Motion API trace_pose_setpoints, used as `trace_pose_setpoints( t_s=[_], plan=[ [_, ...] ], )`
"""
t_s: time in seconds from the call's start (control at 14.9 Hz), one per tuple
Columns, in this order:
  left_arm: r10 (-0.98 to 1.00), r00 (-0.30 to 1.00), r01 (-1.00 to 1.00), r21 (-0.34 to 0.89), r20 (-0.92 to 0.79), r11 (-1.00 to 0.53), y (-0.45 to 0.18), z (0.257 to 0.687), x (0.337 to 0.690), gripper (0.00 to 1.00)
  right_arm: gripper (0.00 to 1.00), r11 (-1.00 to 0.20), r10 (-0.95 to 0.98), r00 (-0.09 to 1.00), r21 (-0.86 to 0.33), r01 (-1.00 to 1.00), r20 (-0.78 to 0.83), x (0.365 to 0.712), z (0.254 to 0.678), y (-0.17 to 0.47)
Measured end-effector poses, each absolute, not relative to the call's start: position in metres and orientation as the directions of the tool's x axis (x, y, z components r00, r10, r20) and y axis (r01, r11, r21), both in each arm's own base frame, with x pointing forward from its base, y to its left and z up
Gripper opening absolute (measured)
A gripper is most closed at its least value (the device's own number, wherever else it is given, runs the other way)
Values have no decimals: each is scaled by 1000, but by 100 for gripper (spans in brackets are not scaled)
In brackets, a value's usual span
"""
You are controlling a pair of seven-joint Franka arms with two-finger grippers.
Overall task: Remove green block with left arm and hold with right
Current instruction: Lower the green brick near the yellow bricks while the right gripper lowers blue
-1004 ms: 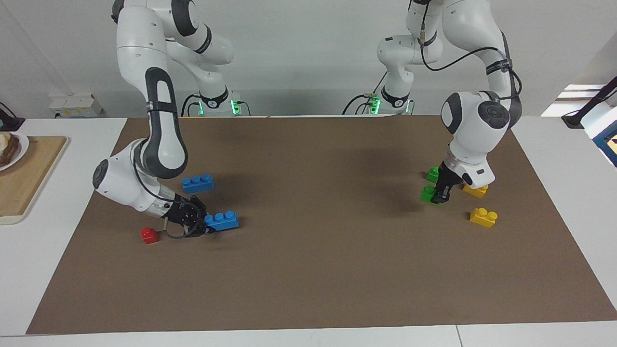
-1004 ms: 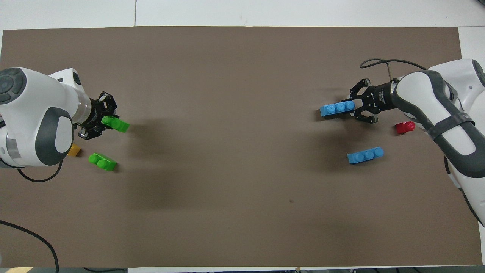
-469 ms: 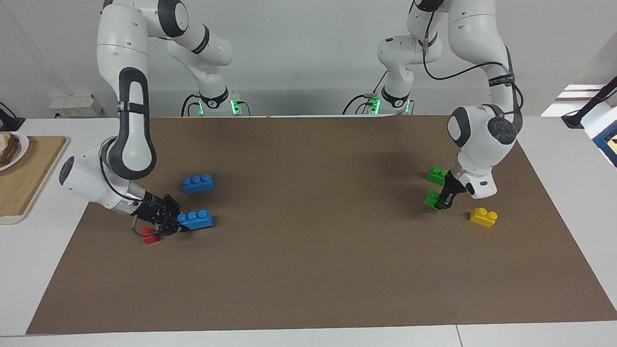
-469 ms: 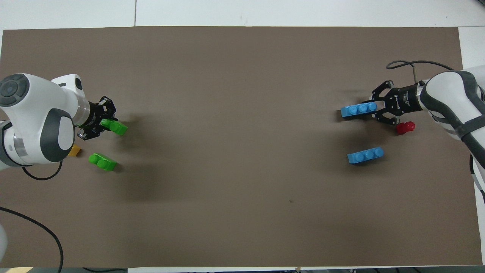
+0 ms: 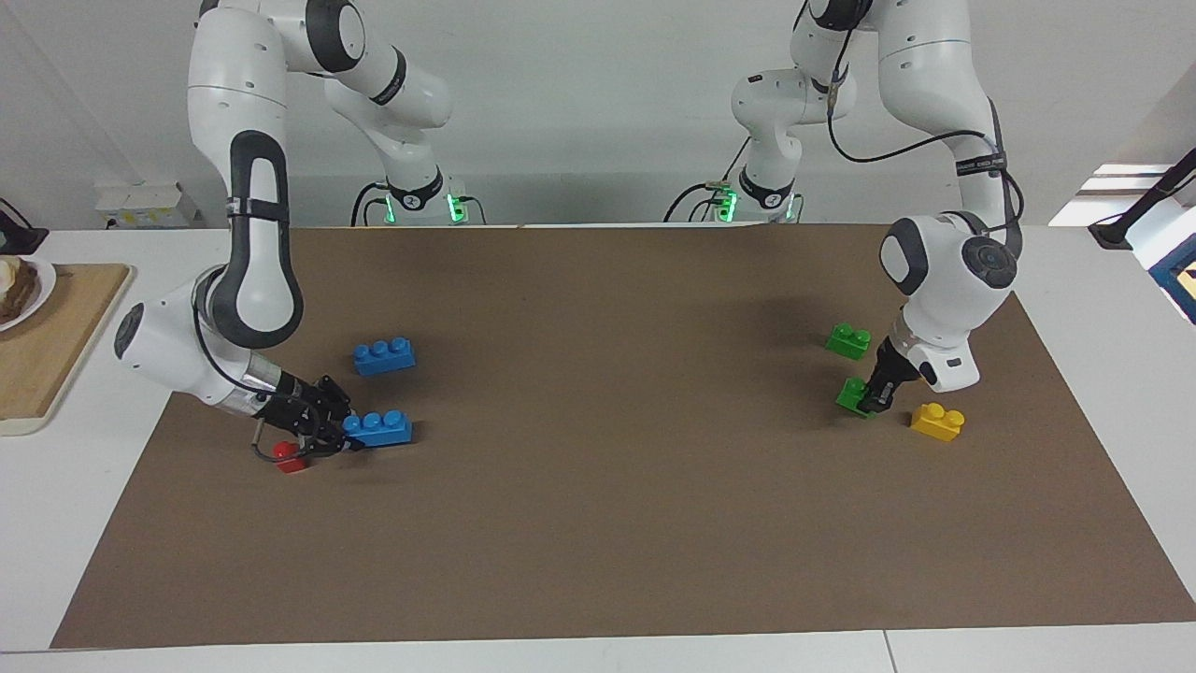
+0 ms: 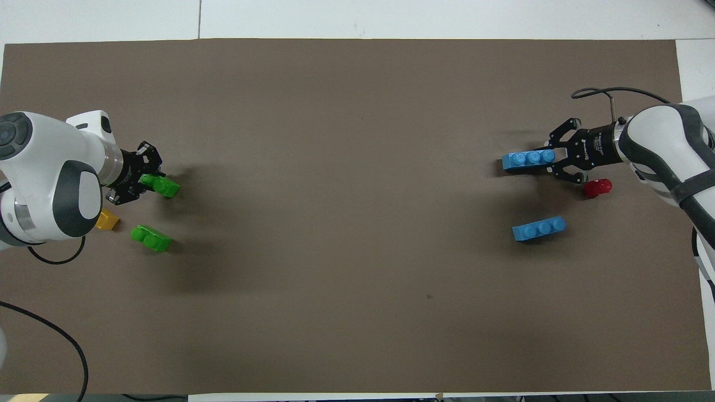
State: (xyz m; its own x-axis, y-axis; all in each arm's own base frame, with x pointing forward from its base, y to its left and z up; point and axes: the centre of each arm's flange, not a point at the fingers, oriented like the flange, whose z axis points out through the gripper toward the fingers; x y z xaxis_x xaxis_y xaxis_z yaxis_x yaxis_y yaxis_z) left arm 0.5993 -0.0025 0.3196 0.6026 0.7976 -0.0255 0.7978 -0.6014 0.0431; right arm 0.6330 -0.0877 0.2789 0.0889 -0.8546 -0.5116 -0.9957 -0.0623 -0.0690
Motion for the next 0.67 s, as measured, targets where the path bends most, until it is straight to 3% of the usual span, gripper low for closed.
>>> trace_pose_setpoints(
  t_s=[0.4,0.47,0.67],
  plan=[
    [775,632,775,51,-21,-630,11,316,601,35,35,-49,-861,75,-64,-997,-503,629,269,-88],
    [772,636,772,50,-22,-634,10,315,600,41,35,-47,-862,74,-66,-997,-501,629,268,-87],
    [768,640,768,47,-26,-639,8,313,600,74,35,-46,-864,75,-70,-997,-498,628,269,-87]
  ],
)
